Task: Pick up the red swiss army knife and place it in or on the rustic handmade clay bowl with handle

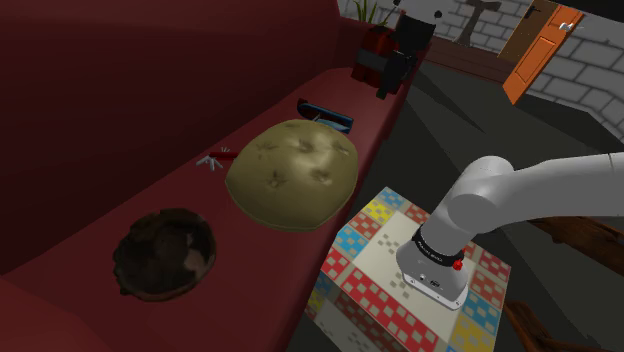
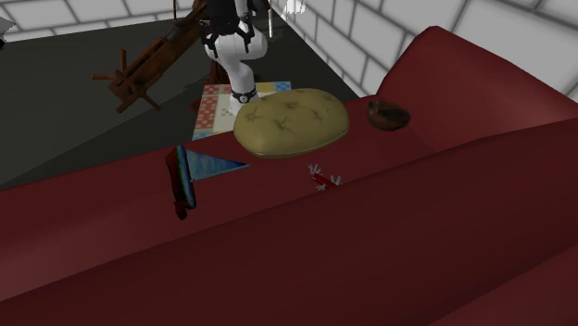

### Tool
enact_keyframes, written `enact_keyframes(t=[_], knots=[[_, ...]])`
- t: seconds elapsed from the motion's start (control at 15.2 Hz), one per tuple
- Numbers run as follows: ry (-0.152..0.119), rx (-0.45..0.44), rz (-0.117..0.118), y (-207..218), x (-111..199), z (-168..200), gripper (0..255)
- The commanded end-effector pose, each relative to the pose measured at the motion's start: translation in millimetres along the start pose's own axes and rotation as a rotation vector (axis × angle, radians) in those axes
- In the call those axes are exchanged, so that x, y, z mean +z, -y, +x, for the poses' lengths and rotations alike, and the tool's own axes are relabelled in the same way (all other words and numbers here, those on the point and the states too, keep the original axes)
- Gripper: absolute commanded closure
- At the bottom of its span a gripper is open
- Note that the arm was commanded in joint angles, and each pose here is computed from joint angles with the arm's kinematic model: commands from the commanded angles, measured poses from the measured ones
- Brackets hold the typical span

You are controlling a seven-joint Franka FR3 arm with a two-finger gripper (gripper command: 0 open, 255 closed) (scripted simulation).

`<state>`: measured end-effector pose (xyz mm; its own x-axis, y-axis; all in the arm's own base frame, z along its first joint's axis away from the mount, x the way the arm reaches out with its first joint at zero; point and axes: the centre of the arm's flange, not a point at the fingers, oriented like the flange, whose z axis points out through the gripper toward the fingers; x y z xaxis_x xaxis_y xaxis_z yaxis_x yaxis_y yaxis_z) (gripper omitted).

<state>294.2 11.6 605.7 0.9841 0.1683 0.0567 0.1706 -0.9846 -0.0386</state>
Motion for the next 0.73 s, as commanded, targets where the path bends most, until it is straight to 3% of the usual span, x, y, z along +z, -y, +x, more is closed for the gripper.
enact_keyframes(t=[0.0, 0.66], knots=[[0.000, 0.000, 0.000, 0.0, 0.0, 0.0, 0], [0.047, -0.075, 0.003, 45.7, 72.9, 107.4, 0]])
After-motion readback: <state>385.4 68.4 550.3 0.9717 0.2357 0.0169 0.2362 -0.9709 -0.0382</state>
